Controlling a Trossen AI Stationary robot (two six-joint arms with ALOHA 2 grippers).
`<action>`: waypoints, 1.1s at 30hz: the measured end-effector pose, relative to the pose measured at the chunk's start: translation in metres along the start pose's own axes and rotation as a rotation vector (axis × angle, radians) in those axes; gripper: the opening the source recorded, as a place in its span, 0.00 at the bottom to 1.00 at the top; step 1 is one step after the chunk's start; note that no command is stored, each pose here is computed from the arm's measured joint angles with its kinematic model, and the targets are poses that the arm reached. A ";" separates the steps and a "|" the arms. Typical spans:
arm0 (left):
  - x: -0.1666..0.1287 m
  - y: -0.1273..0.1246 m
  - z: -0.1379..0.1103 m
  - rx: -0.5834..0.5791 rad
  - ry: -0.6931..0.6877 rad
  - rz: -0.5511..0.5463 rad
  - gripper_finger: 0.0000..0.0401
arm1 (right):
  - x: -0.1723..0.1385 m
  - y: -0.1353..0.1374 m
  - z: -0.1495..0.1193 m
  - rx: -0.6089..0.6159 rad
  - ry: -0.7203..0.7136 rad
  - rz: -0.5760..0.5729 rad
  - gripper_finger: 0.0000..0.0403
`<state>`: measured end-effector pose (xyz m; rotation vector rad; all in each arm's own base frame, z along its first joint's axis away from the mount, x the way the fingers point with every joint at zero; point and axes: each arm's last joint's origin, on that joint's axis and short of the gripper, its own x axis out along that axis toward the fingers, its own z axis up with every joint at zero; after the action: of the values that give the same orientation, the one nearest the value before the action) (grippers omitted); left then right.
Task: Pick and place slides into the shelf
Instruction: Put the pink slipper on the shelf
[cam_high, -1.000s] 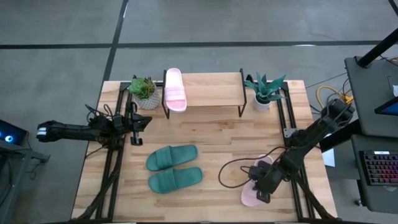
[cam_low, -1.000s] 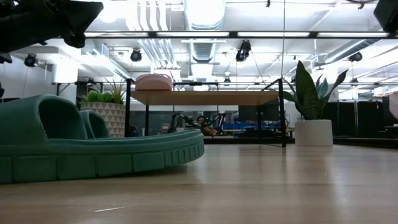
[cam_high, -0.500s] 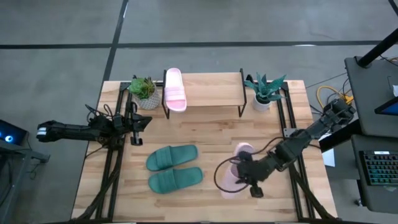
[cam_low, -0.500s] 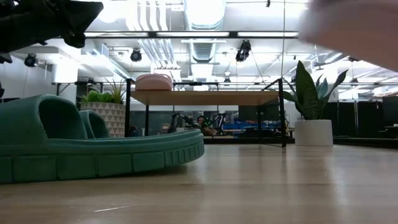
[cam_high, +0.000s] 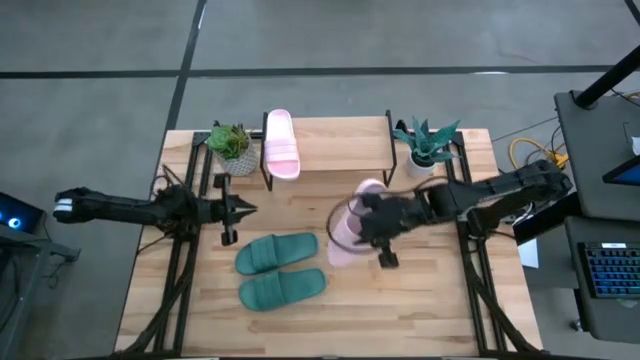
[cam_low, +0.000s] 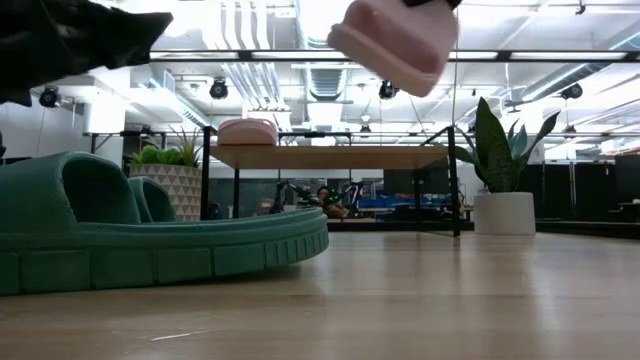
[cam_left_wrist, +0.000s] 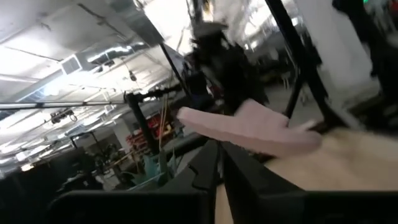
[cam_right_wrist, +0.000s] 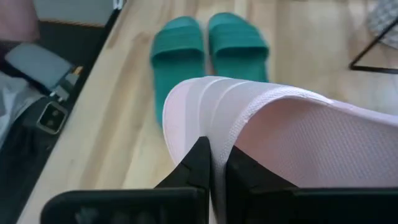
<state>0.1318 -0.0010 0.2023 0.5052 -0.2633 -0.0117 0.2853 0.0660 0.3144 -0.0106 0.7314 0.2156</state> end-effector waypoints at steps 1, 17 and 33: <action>0.003 0.000 0.000 0.031 0.014 -0.007 0.05 | -0.002 -0.008 0.002 0.012 -0.008 -0.007 0.03; 0.080 0.026 0.027 0.657 0.144 0.134 0.49 | -0.040 -0.077 0.038 0.235 -0.182 -0.178 0.03; 0.138 0.023 0.014 1.142 0.384 0.190 0.50 | -0.081 -0.110 0.056 0.290 -0.264 -0.304 0.03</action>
<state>0.2600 0.0023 0.2593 1.5921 0.0925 0.4393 0.2860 -0.0522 0.4028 0.1791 0.4838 -0.1788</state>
